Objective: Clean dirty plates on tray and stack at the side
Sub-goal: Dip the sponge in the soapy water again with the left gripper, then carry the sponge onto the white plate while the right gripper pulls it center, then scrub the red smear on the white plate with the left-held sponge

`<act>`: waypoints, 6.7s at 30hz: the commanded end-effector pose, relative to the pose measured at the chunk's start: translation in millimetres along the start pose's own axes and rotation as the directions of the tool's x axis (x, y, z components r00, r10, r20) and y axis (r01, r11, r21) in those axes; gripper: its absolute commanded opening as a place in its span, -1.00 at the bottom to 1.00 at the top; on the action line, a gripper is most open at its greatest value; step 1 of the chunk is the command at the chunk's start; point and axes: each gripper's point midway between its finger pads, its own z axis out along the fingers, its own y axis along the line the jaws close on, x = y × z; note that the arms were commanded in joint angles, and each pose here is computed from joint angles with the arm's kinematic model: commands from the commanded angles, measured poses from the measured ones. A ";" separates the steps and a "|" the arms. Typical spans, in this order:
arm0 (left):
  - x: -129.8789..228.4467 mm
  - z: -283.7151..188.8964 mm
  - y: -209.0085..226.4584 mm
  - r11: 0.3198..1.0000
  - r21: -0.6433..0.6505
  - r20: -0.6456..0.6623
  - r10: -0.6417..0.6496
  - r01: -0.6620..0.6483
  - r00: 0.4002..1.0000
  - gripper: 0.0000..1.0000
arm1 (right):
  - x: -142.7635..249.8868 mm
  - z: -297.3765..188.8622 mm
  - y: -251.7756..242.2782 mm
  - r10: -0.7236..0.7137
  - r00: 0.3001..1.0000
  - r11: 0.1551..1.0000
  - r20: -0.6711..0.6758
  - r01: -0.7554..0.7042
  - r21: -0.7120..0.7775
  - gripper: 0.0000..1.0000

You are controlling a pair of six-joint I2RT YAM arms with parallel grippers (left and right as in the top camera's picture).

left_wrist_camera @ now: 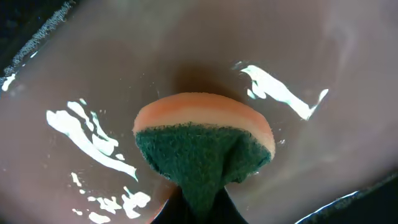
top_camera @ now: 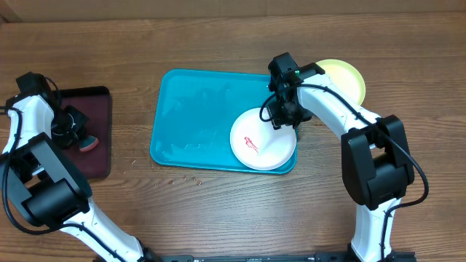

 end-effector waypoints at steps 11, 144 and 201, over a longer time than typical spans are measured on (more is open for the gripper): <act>4.0 -2.6 -8.3 0.999 0.052 -0.038 -0.001 0.003 0.999 -0.92 | 13.0 -6.5 6.8 0.047 0.998 0.998 -0.038 -0.048 -0.033 -0.12; 285.9 -13.0 -250.5 0.613 0.301 -0.160 0.787 -0.730 0.595 -0.91 | -4.9 35.6 57.1 0.409 0.913 0.889 0.004 -0.397 -0.228 -0.89; 375.5 -11.8 -269.1 0.494 0.327 -0.182 0.870 -0.806 0.459 -0.91 | -3.7 35.8 56.9 0.408 0.913 0.889 0.000 -0.398 -0.226 -0.92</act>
